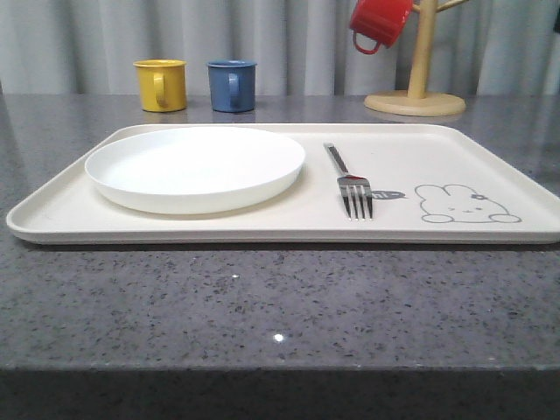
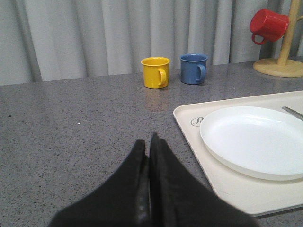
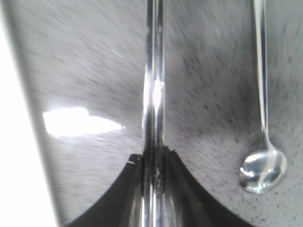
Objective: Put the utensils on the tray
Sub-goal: 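Grasp the steel chopsticks with the right gripper, then lower the chopsticks onto the tray beside the fork and release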
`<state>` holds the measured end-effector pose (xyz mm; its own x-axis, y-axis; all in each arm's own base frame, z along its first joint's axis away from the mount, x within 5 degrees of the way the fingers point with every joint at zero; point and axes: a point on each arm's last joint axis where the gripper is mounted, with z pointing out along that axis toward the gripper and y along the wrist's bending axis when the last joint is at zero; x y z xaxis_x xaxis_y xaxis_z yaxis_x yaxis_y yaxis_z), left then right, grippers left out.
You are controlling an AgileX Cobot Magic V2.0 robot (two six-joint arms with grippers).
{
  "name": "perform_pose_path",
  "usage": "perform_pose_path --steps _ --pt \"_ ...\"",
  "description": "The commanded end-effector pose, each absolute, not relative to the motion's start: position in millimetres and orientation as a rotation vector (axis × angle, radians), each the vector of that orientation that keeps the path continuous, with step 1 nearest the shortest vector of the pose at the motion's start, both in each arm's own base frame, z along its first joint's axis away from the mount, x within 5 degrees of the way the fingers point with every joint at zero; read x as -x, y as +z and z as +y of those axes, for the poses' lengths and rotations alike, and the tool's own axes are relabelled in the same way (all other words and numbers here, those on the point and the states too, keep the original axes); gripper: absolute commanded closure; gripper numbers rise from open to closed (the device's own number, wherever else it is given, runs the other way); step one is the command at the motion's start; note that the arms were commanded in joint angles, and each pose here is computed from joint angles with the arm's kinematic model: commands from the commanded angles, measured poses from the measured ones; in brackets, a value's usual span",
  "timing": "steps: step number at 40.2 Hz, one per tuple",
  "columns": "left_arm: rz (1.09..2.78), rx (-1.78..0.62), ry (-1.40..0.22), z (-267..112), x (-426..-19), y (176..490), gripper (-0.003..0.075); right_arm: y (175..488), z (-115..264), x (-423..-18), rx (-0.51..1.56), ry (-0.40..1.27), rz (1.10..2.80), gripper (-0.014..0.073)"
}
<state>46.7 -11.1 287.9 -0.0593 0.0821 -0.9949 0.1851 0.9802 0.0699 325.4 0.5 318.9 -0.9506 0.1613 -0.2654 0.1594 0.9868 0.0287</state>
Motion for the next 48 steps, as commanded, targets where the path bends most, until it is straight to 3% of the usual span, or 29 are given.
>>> perform_pose_path --steps 1,11,22,48 --pt "1.53 -0.18 -0.103 -11 -46 304 0.0738 355 20 -310 -0.205 0.02 2.842 0.0573" --pt "1.53 -0.18 -0.103 -11 -46 304 0.0738 361 85 -309 -0.102 0.102 2.827 0.0573" --pt "1.53 -0.18 -0.103 -11 -46 304 0.0738 335 134 -312 -0.035 0.131 2.902 0.0573" --pt "1.53 -0.18 -0.103 -11 -46 304 0.0738 286 154 -344 -0.115 0.194 2.948 0.0573"
